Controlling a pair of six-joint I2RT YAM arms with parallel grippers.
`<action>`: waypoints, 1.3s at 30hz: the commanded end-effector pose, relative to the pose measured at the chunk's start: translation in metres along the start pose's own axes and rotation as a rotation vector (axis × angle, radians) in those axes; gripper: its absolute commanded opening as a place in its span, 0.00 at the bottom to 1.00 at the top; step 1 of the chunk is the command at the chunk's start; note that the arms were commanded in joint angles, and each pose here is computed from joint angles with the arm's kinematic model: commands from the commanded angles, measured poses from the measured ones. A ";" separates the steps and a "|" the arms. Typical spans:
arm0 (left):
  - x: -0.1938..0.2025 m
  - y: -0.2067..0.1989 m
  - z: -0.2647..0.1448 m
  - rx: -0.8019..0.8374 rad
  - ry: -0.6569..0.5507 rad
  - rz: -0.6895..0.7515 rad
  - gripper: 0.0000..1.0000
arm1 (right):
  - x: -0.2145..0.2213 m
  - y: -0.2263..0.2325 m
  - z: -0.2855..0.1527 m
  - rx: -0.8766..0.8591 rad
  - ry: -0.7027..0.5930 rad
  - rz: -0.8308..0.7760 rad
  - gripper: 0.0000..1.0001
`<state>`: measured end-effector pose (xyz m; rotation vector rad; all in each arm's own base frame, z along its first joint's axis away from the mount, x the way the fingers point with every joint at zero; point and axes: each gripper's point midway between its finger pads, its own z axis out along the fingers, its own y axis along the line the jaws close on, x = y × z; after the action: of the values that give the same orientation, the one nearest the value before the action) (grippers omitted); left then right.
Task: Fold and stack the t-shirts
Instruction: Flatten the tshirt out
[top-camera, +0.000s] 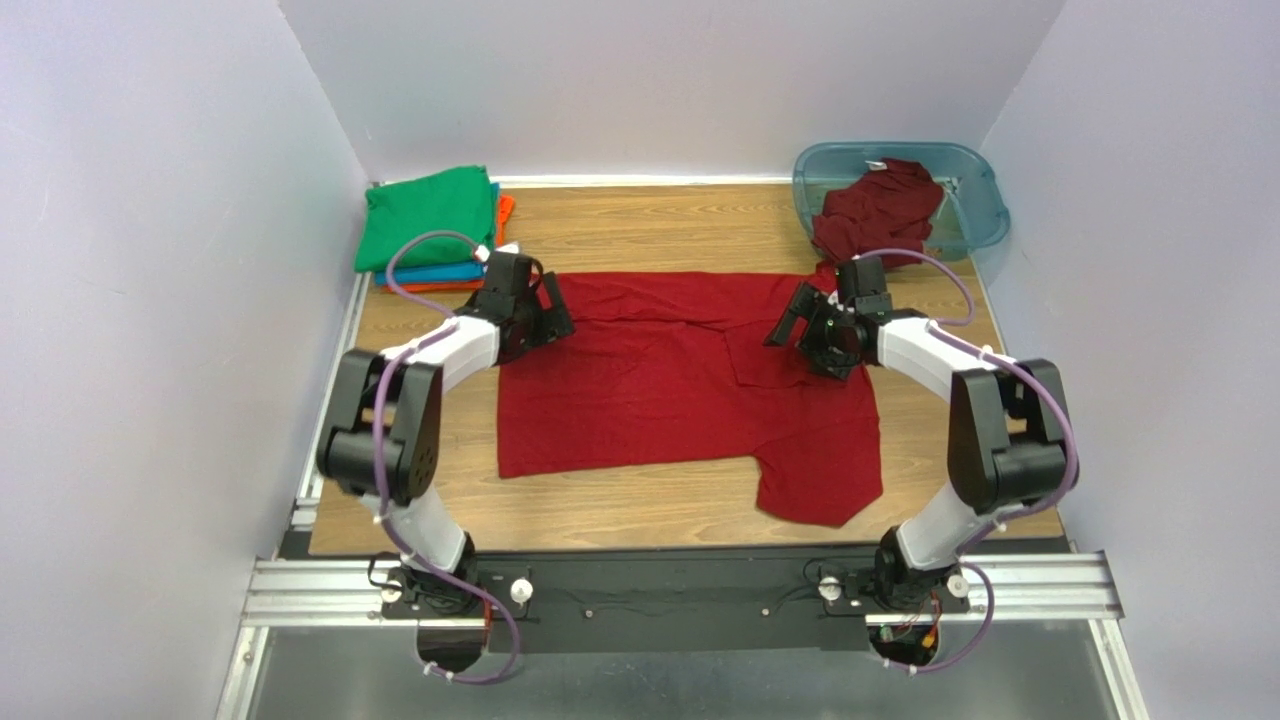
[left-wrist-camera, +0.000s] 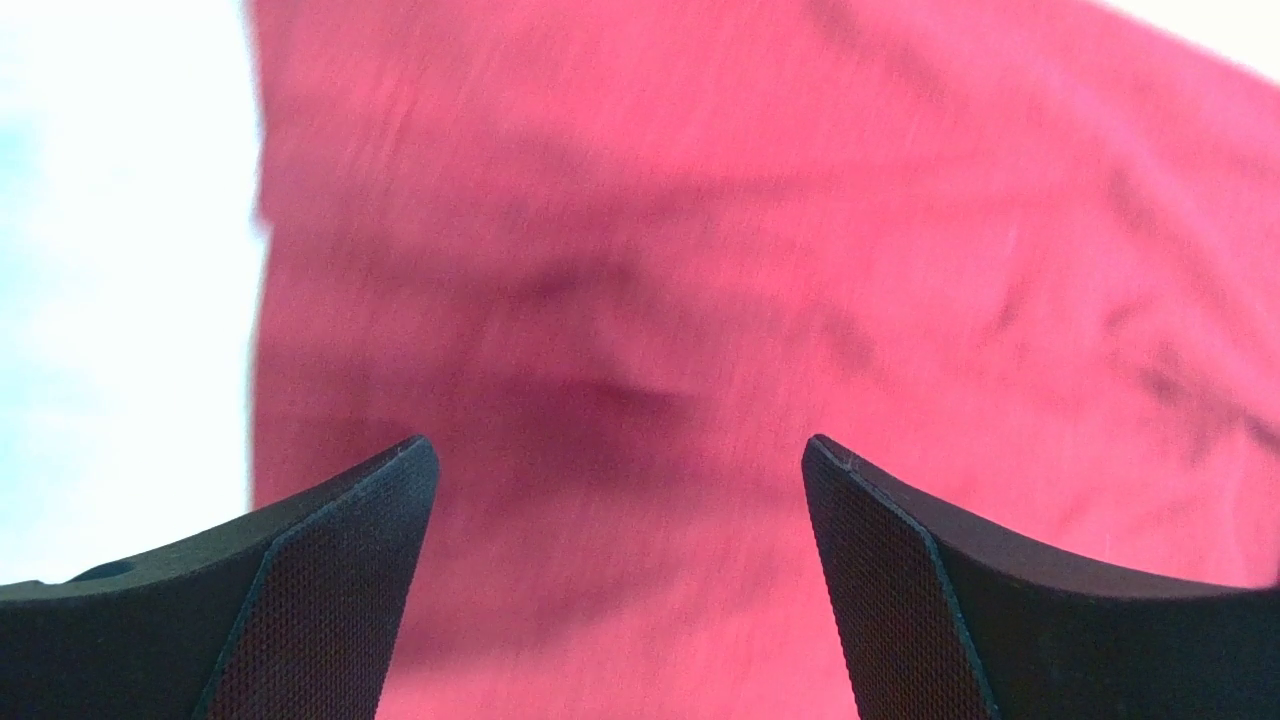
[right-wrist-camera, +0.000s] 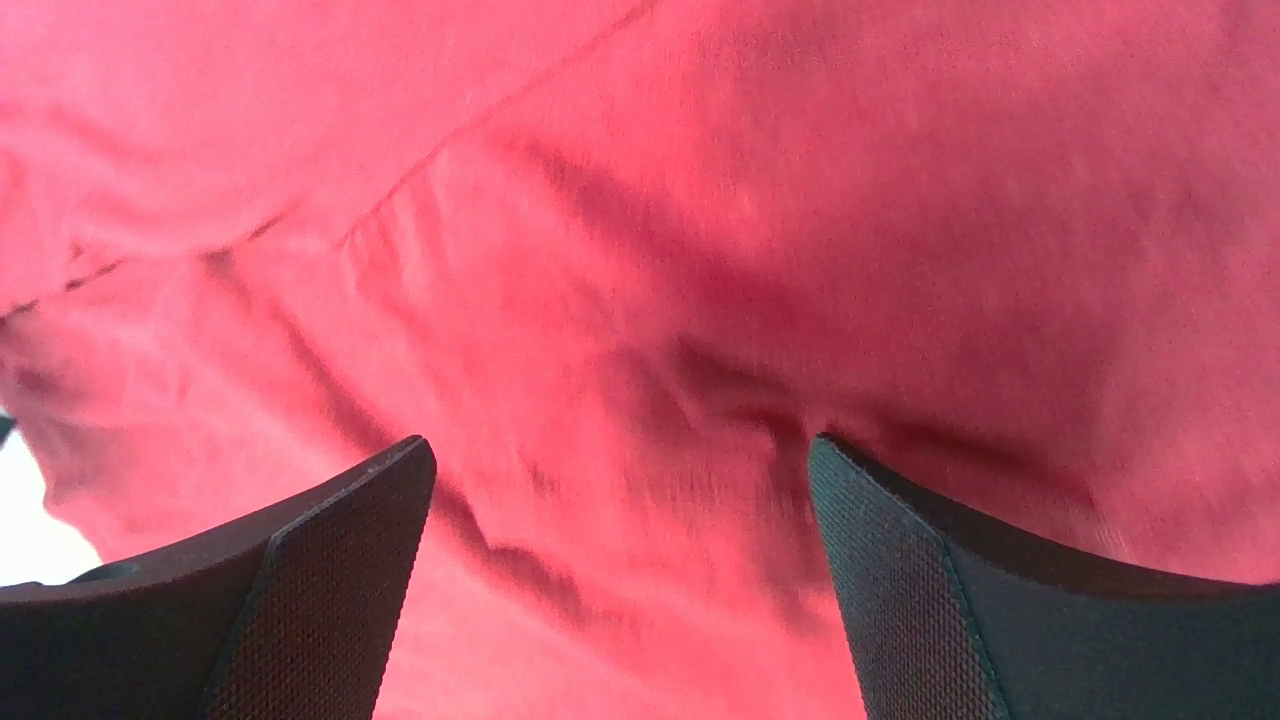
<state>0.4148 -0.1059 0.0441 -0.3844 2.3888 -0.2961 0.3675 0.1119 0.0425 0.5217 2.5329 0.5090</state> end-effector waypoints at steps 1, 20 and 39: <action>0.009 0.009 -0.036 -0.030 -0.028 -0.033 0.98 | 0.007 -0.003 -0.024 0.012 -0.024 -0.009 1.00; 0.136 0.030 -0.094 -0.049 0.143 -0.091 0.98 | 0.156 -0.066 -0.069 0.128 0.280 0.138 1.00; 0.078 0.022 -0.125 -0.070 -0.054 -0.177 0.98 | 0.086 -0.038 -0.100 0.174 0.055 0.003 1.00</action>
<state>0.2518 -0.1046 0.0624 -0.6234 2.4035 -0.3119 0.2206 0.1029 0.0635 0.6380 2.6713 0.4098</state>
